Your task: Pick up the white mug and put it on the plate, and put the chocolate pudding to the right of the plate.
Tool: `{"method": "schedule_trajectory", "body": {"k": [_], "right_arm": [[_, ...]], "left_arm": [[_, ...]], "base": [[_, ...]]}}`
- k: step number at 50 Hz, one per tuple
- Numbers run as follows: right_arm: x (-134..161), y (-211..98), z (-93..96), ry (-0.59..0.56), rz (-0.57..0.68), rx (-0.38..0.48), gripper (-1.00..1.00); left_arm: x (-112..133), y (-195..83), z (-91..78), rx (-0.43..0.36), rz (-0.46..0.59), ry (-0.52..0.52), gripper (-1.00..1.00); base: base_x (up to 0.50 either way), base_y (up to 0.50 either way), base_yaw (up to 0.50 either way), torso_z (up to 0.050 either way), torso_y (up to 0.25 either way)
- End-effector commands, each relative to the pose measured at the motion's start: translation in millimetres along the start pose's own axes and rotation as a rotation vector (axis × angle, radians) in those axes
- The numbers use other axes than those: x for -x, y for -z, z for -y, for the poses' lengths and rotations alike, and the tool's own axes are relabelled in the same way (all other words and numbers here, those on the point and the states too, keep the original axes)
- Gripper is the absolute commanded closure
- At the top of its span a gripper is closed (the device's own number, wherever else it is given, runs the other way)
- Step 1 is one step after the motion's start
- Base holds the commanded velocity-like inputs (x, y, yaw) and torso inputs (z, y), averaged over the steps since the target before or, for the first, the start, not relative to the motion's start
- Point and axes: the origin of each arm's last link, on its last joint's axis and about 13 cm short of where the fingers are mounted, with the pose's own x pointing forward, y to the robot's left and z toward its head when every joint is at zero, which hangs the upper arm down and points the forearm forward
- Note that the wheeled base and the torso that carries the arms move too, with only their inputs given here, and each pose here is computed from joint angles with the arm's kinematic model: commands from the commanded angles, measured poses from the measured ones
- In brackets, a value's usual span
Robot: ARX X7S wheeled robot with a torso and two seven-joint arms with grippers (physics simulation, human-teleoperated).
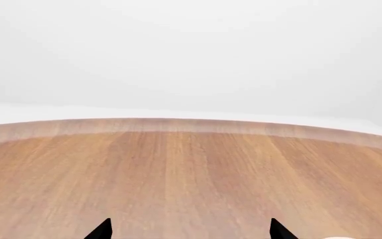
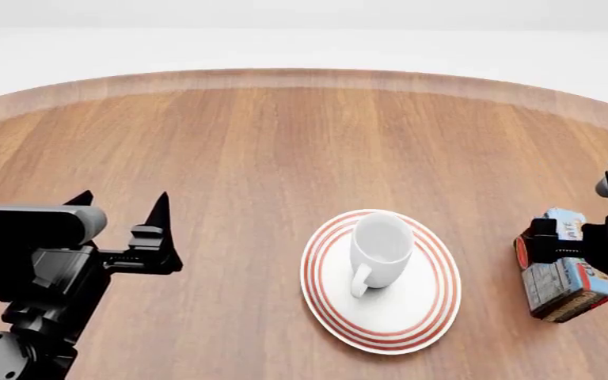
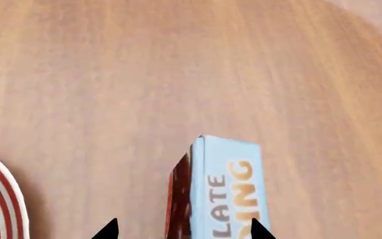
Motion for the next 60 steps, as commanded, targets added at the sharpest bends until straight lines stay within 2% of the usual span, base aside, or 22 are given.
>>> {"method": "schedule_trajectory", "body": {"k": [1, 12, 19, 25, 33, 38, 45, 53, 56, 60], "right_arm": [[-5, 4, -4.2, -0.016, 0.008, 0.006, -1.0], [-3, 2, -3.9, -0.015, 0.01, 0.027, -1.0], [17, -29, -0.9, 0.004, 0.075, 0.101, -1.0], [47, -71, -4.6, -0.007, 0.205, 0.201, -1.0], [87, -101, -10.1, -0.035, 0.366, 0.302, -1.0], [102, -104, -14.3, -0.036, 0.402, 0.349, -1.0], [131, -105, -20.0, -0.003, 0.525, 0.396, -1.0], [168, -102, -25.8, 0.012, 0.695, 0.393, -1.0], [192, -94, -31.0, 0.013, 0.801, 0.391, -1.0], [204, -87, -33.5, 0.003, 0.857, 0.374, -1.0]], "left_arm": [[-1, -1, 4.7, -0.009, 0.011, 0.027, -1.0], [-1, -1, 4.3, -0.007, 0.01, 0.025, -1.0], [0, 0, 2.9, -0.005, 0.012, 0.023, -1.0], [0, -1, 2.6, -0.005, 0.015, 0.022, -1.0], [1, -2, 3.3, -0.006, 0.016, 0.023, -1.0], [1, -1, 3.3, -0.007, 0.017, 0.024, -1.0], [1, -2, 3.0, -0.007, 0.02, 0.023, -1.0], [1, -3, 4.2, -0.007, 0.022, 0.027, -1.0], [1, -3, 4.3, -0.007, 0.023, 0.028, -1.0], [2, -5, 4.4, -0.01, 0.028, 0.028, -1.0]], "base": [[0.0, 0.0, 0.0, 0.0, 0.0], [0.0, 0.0, 0.0, 0.0, 0.0], [0.0, 0.0, 0.0, 0.0, 0.001], [0.0, 0.0, 0.0, 0.0, 0.0], [0.0, 0.0, 0.0, 0.0, 0.0], [0.0, 0.0, 0.0, 0.0, 0.0], [0.0, 0.0, 0.0, 0.0, 0.0], [0.0, 0.0, 0.0, 0.0, 0.0], [0.0, 0.0, 0.0, 0.0, 0.0], [0.0, 0.0, 0.0, 0.0, 0.0]]}}
